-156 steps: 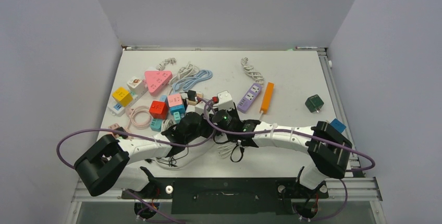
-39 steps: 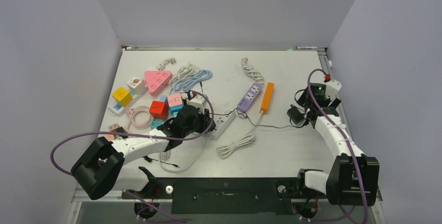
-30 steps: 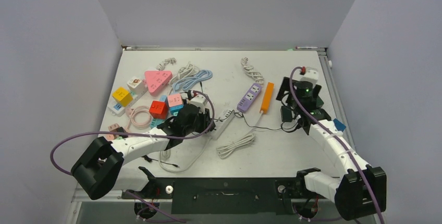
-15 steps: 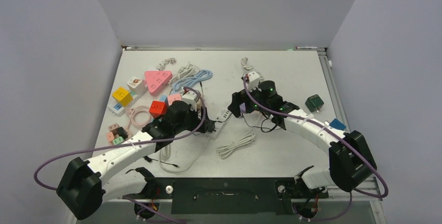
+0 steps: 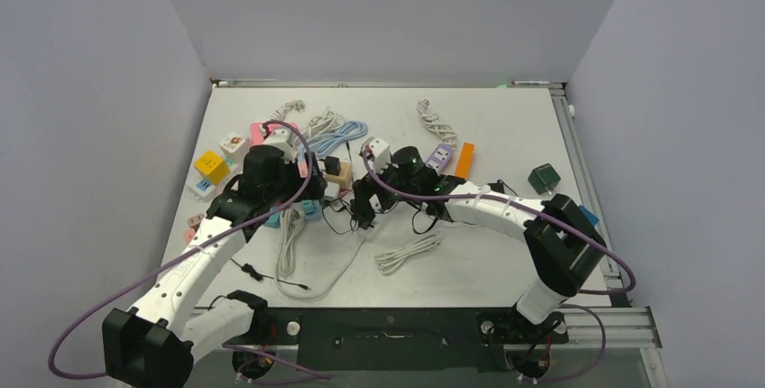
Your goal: Pull the plug off the socket
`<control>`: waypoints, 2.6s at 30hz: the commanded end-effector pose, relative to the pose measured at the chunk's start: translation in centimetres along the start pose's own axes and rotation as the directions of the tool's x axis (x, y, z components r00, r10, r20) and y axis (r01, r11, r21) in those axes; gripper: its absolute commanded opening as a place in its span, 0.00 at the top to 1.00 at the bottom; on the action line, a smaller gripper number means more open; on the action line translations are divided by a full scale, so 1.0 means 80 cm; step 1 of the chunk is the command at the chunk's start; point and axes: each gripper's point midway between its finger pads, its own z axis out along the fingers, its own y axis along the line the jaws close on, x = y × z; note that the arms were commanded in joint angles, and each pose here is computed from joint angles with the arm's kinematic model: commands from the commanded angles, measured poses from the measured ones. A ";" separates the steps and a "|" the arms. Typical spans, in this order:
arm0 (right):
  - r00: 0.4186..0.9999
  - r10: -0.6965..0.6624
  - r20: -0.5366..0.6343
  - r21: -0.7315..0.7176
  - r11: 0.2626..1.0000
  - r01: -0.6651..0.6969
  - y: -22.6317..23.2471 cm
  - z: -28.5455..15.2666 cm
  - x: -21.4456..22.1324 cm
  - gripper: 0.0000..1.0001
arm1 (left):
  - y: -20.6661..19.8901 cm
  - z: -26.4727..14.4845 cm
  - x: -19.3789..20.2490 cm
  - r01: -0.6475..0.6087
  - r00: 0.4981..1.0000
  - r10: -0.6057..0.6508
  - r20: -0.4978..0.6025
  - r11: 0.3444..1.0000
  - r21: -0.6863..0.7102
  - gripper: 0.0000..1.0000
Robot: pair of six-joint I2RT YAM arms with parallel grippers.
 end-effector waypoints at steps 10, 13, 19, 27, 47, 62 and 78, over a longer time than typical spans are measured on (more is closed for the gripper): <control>0.997 -0.079 -0.025 0.059 0.995 0.081 0.028 0.055 -0.012 0.47 | 0.051 -0.014 -0.038 -0.010 0.998 0.016 0.055 0.995 -0.100 0.09; 0.997 -0.078 0.023 0.103 0.992 0.075 0.024 0.045 -0.026 0.69 | 0.053 -0.015 -0.038 -0.015 0.998 0.021 0.059 0.994 -0.104 0.08; 0.992 -0.077 0.097 0.295 0.954 0.046 -0.009 0.000 -0.053 0.95 | 0.051 -0.015 -0.038 -0.031 0.997 0.037 0.063 0.995 -0.094 0.08; 0.960 -0.085 0.267 0.777 0.608 -0.162 -0.109 -0.202 -0.102 0.95 | 0.037 -0.015 -0.034 -0.047 0.997 0.048 0.056 0.998 -0.030 0.08; 0.943 -0.087 0.322 0.896 -0.294 -0.333 -0.195 -0.542 -0.083 0.95 | -0.027 -0.008 0.004 -0.188 0.981 0.192 -0.021 0.973 0.133 0.07; 0.858 0.255 0.446 0.894 -0.078 -0.441 -0.301 -0.414 0.081 0.78 | -0.068 0.001 0.044 -0.215 0.960 0.254 -0.120 0.939 0.270 0.06; 0.847 0.173 0.503 0.851 0.074 -0.521 -0.289 -0.423 0.037 0.10 | -0.083 -0.001 0.048 -0.165 0.968 0.214 -0.131 0.935 0.313 0.05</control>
